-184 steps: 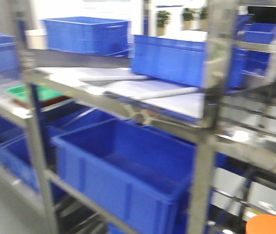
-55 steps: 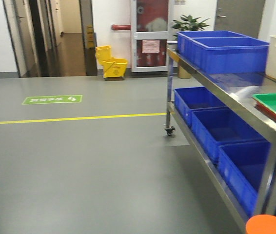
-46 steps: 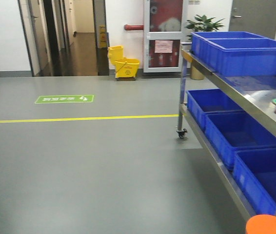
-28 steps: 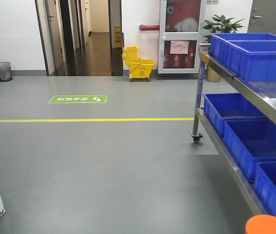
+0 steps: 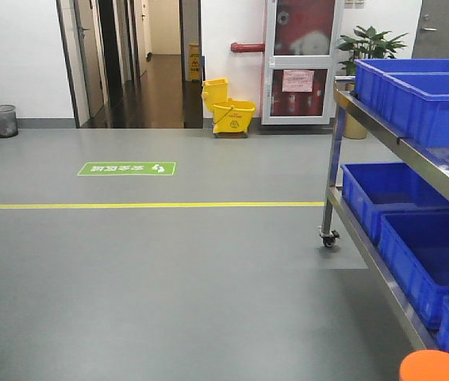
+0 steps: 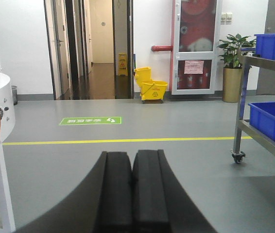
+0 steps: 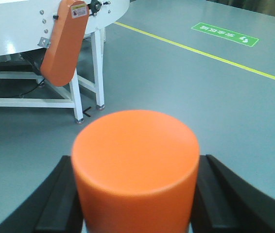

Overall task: Grab orange capacitor from left shelf to right conveyor
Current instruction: 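Drive the base away from the shelf carrying the cylinder in the right gripper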

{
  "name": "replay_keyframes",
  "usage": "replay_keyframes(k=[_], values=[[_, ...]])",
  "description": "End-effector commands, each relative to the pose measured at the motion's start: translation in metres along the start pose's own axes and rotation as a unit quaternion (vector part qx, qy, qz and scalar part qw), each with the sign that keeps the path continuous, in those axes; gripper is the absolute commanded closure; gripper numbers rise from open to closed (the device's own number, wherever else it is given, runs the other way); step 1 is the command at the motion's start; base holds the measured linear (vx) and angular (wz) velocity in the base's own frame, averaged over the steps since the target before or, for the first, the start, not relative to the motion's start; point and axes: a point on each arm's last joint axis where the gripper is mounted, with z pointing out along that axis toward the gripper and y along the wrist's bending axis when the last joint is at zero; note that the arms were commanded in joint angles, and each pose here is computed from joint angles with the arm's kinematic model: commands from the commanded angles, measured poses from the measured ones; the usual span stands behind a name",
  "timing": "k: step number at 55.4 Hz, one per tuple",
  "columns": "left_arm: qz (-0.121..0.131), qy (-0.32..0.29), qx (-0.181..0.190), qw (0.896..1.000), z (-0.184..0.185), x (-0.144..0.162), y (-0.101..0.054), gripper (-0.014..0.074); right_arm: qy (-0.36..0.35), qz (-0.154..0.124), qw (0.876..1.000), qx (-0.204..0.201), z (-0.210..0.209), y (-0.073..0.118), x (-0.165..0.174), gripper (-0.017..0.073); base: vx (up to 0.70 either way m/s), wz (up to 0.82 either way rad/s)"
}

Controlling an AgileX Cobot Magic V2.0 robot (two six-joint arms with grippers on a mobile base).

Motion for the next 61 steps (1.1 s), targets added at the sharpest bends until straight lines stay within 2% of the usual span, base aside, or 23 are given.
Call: replay_keyframes(k=[1,61], values=[[-0.004,-0.030,0.003,1.000,-0.0002,0.0030,0.0002,0.0600,-0.056,-0.006,0.998,0.006,-0.0042,-0.0012,-0.0168,0.0243,0.32,0.00],[-0.004,-0.030,0.003,1.000,-0.0002,0.0030,0.0002,0.0600,-0.055,-0.006,0.998,0.006,-0.0043,-0.0011,-0.0166,0.0243,0.29,0.11]])
